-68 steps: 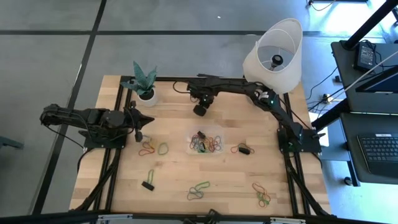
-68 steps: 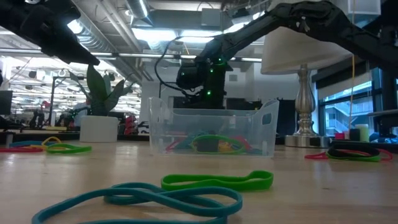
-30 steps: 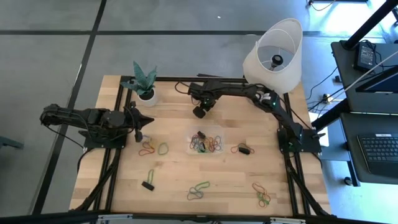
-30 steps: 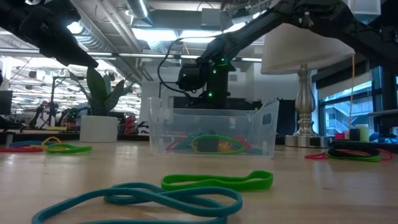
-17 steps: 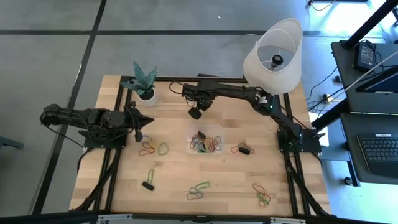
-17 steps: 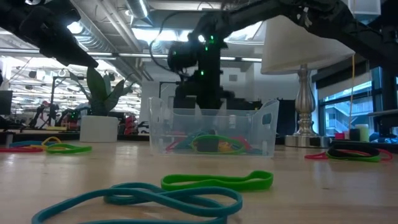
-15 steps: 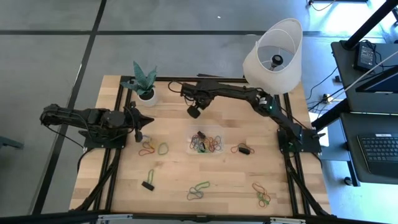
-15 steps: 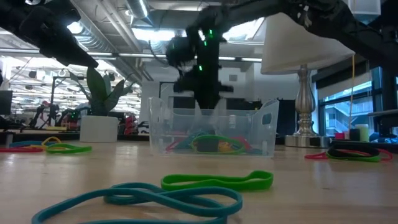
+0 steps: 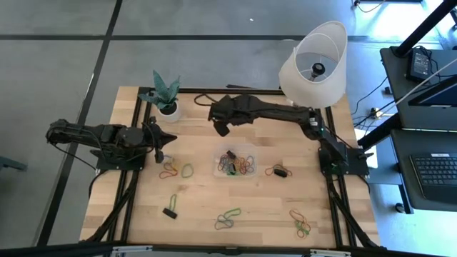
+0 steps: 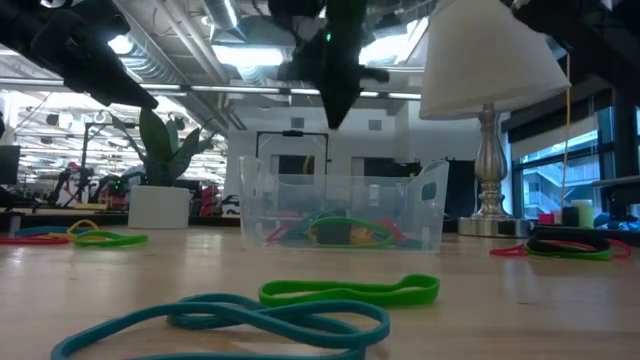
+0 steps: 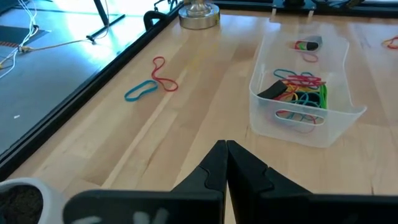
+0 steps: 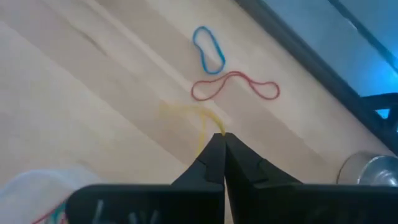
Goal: Pick and place rubber bands into bin
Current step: Put the yellow rubber band into the transparent bin
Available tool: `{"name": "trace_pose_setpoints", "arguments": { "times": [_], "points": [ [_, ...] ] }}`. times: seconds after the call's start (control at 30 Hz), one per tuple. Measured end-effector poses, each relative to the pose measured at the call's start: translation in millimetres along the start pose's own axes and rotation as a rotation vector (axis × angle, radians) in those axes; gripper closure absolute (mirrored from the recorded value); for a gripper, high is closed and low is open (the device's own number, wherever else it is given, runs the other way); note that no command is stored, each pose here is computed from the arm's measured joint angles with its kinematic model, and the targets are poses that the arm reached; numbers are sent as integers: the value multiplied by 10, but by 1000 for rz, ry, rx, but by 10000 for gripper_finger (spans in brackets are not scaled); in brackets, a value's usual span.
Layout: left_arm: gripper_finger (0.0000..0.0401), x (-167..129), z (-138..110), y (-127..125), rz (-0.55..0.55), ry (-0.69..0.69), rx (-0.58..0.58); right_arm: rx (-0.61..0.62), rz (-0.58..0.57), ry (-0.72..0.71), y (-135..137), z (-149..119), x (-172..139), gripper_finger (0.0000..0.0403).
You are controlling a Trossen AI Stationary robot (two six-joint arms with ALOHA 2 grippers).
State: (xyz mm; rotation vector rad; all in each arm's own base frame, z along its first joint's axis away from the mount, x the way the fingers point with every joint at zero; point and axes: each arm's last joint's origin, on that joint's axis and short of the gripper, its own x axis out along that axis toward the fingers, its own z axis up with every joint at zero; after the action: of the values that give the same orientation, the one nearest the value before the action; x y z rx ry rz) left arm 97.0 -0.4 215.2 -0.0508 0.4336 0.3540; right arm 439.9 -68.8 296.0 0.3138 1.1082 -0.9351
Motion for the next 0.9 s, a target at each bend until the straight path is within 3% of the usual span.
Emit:
{"name": "trace_pose_setpoints", "arguments": {
  "times": [0.17, 0.57, 0.7, 0.9],
  "points": [
    [398, 0, 0, 0, 0, 0, 0, 42, 10, -74, 15, -116, -353, 401],
    [398, 0, 2, 0, 0, -2, -1, -35, 141, -144, 198, -616, -1100, 402],
    [398, 0, 2, 0, 0, -2, 1, -68, 170, -154, 331, -749, -1136, 402],
    [398, 0, 2, 0, 0, -2, 11, -121, 236, -61, 612, -982, -811, 402]
  ]
}}
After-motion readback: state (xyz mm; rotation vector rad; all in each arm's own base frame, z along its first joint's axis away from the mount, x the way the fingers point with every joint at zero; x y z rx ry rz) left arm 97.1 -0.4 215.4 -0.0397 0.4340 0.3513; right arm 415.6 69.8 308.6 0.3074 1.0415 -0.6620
